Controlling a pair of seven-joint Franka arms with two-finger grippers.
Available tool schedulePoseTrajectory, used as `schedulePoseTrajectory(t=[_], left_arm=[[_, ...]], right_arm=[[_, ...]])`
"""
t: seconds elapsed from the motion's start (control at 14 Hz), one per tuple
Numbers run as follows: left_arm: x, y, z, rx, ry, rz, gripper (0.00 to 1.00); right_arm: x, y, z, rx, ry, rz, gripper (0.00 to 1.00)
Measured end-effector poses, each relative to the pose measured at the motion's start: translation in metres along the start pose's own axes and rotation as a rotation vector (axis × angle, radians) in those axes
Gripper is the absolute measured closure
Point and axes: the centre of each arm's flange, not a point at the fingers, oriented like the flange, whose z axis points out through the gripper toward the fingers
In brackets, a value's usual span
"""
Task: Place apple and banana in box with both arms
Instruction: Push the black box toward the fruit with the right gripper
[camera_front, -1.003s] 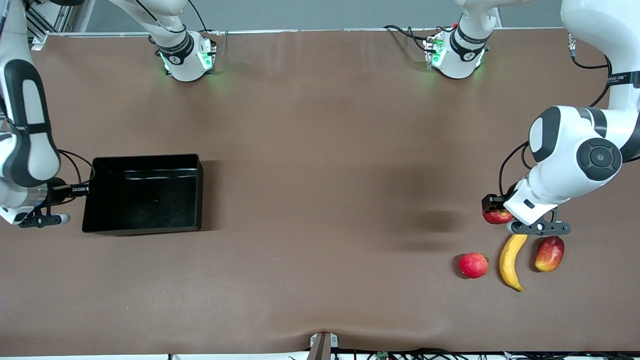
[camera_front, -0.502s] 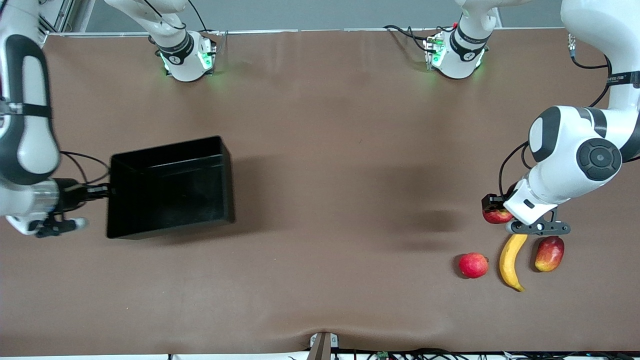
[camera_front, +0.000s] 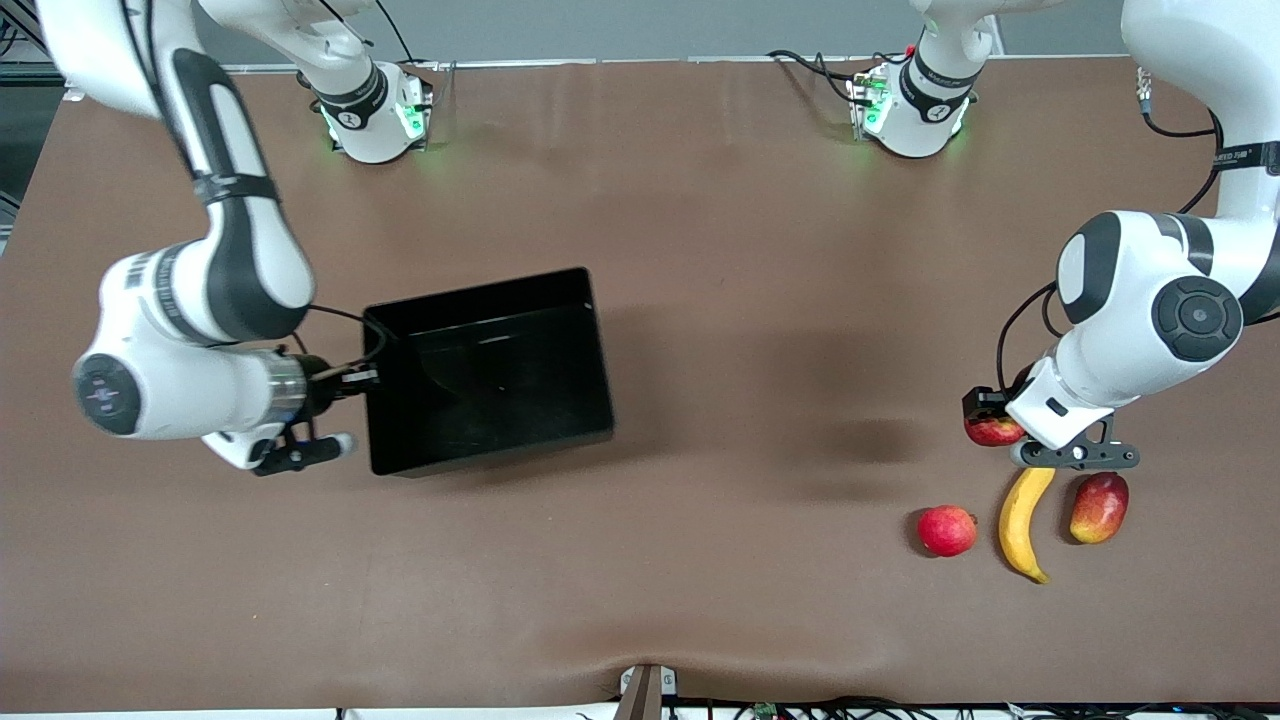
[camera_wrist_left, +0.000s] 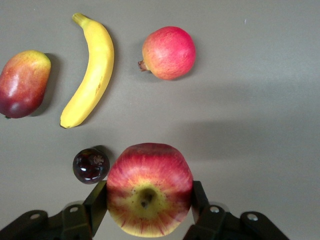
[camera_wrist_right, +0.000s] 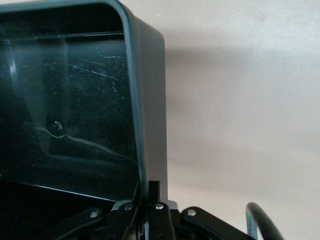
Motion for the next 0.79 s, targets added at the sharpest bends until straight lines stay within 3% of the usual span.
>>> schedulePoseTrajectory(t=[0.36,0.79], left_arm=[[-0.004,0.003,-0.002,0.003,-0.022,0.005,0.29],[-0.006,0.013,0.0,0.0,-0.036,0.02,0.29]], right_arm=[[0.011,-0.089,0.037,-0.015,0.051,0.04,0.94],[0.014,-0.213,0.137,-0.042,0.12,0.196,0.94]])
